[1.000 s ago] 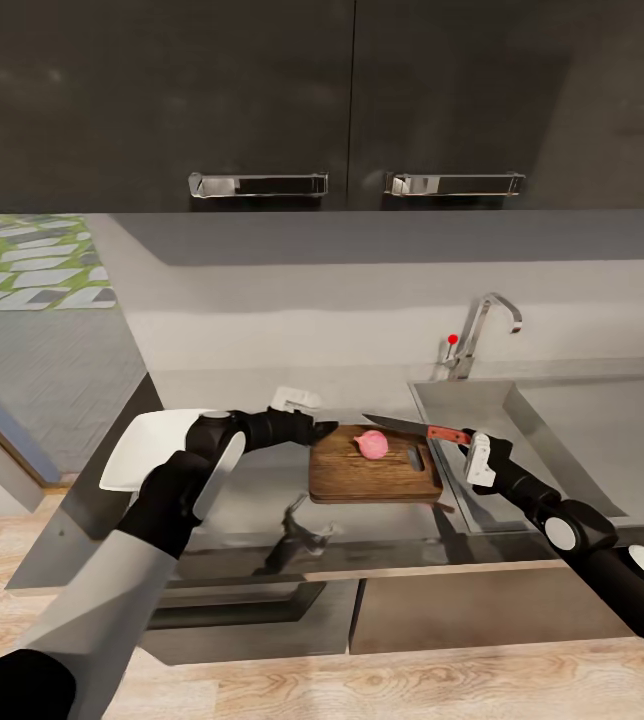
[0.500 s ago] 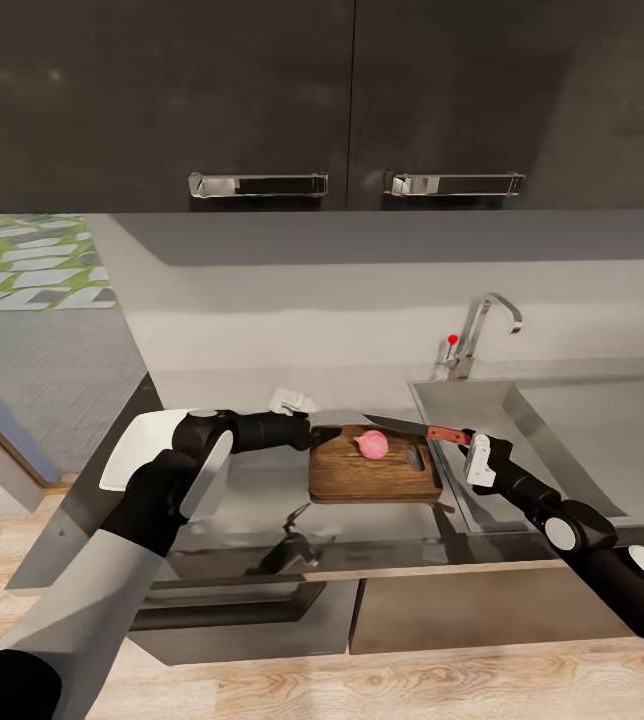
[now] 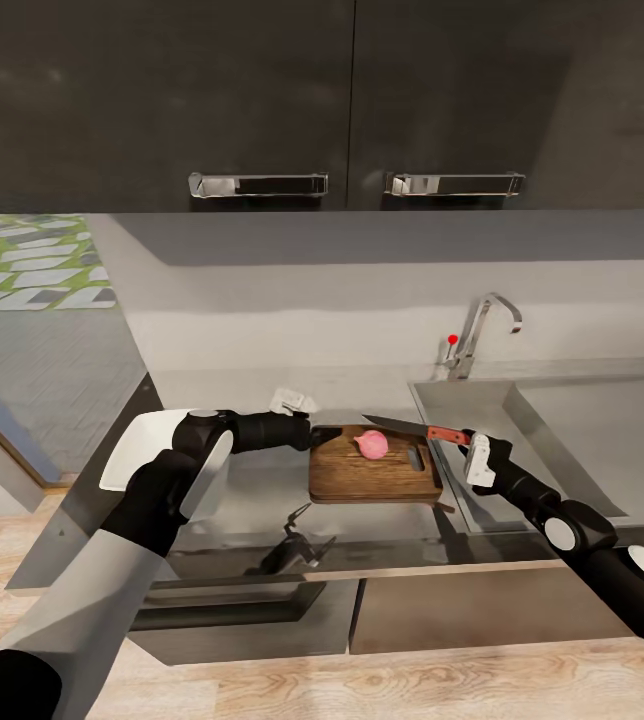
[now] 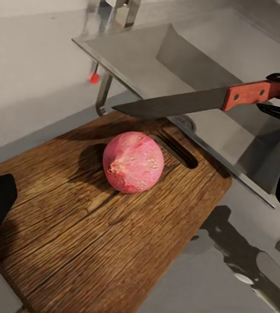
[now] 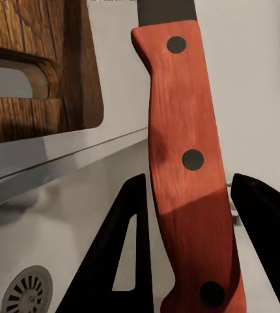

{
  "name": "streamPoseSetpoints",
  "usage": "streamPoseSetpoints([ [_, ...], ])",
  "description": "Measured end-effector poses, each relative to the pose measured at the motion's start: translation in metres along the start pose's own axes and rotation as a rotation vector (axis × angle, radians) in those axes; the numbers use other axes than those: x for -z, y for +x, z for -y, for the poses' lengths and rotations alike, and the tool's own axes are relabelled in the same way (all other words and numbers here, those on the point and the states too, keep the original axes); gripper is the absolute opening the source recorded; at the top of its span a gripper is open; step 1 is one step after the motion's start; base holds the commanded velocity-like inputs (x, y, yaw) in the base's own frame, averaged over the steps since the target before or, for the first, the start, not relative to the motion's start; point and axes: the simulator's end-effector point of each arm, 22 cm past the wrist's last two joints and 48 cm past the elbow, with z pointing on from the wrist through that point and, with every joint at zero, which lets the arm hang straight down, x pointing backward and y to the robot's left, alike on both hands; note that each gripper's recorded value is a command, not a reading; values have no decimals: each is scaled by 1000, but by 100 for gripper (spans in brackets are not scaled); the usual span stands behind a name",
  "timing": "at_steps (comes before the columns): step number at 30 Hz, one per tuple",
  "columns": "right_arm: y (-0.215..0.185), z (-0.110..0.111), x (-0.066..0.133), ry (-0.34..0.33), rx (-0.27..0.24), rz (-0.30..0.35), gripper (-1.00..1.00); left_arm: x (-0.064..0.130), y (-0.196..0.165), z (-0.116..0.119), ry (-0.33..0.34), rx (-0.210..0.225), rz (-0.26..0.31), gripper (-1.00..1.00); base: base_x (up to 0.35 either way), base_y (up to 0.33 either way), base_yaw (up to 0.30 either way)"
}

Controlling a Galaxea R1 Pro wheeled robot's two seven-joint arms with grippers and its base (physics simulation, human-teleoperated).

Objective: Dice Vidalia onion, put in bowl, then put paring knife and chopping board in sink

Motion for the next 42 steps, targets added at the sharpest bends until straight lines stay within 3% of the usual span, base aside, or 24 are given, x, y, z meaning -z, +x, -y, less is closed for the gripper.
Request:
streamPoseSetpoints([
  [6, -9, -12, -1, -25, 11, 18, -100, 0, 0, 0, 0, 0, 0, 100, 0, 0, 0],
  [42, -9, -13, -1, -27, 11, 19, -100, -1, 1, 1, 2, 1, -1, 100, 0, 0, 0],
])
